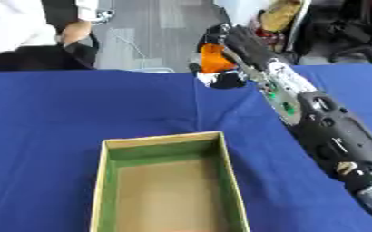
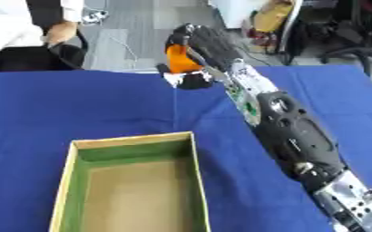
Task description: Pick up objects on the table and place them in the box.
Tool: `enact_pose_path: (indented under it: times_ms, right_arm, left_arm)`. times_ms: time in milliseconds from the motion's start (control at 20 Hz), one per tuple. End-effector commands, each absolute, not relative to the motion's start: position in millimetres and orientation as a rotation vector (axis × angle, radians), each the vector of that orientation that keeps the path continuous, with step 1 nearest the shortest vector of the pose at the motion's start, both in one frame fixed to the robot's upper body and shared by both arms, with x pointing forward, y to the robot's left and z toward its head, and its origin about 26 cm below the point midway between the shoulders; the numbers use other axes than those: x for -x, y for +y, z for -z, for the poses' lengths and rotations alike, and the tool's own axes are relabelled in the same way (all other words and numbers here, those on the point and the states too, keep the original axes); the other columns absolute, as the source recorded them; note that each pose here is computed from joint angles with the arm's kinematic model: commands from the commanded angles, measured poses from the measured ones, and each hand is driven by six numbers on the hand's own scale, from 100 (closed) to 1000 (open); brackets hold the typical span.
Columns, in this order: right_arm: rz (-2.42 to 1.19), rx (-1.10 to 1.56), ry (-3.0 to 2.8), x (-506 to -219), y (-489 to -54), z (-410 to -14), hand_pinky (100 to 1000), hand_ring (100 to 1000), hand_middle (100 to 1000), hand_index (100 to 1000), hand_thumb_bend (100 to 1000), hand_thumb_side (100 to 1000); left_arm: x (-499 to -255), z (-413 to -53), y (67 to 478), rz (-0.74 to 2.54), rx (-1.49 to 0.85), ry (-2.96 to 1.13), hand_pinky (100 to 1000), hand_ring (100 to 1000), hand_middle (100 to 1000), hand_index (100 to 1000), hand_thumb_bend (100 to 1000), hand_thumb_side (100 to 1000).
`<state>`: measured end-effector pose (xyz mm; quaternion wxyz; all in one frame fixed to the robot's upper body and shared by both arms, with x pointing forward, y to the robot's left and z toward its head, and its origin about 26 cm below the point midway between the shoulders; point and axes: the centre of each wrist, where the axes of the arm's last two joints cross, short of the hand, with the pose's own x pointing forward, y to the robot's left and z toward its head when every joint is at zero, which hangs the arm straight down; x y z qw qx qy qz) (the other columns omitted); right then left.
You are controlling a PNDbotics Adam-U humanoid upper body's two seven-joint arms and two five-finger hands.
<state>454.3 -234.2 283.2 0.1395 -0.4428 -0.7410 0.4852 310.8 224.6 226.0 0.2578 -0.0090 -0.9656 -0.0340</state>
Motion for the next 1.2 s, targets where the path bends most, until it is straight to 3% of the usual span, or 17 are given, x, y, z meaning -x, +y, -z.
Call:
enact_pose_path:
  times_ms: [50,700,1200]
  right_arm:
    - [-1.406,1.259,-2.233,-435,-229,-308,100,100,100,132,242,310]
    - [-1.455,0.864,-2.472,-356,-191,-329,100,100,100,133,260,299]
    - [-1.501,0.587,-2.518,-320,-171,-328,100,100,100,134,273,290]
  left_arm:
    - [-308,-233,228,0.113,0.004,-2.645,743,686,727,750,526,775]
    - [-309,-237,227,0.118,0.002,-2.71,743,682,728,751,524,773]
    - [-309,-239,225,0.119,-0.001,-2.74,742,681,728,751,525,772]
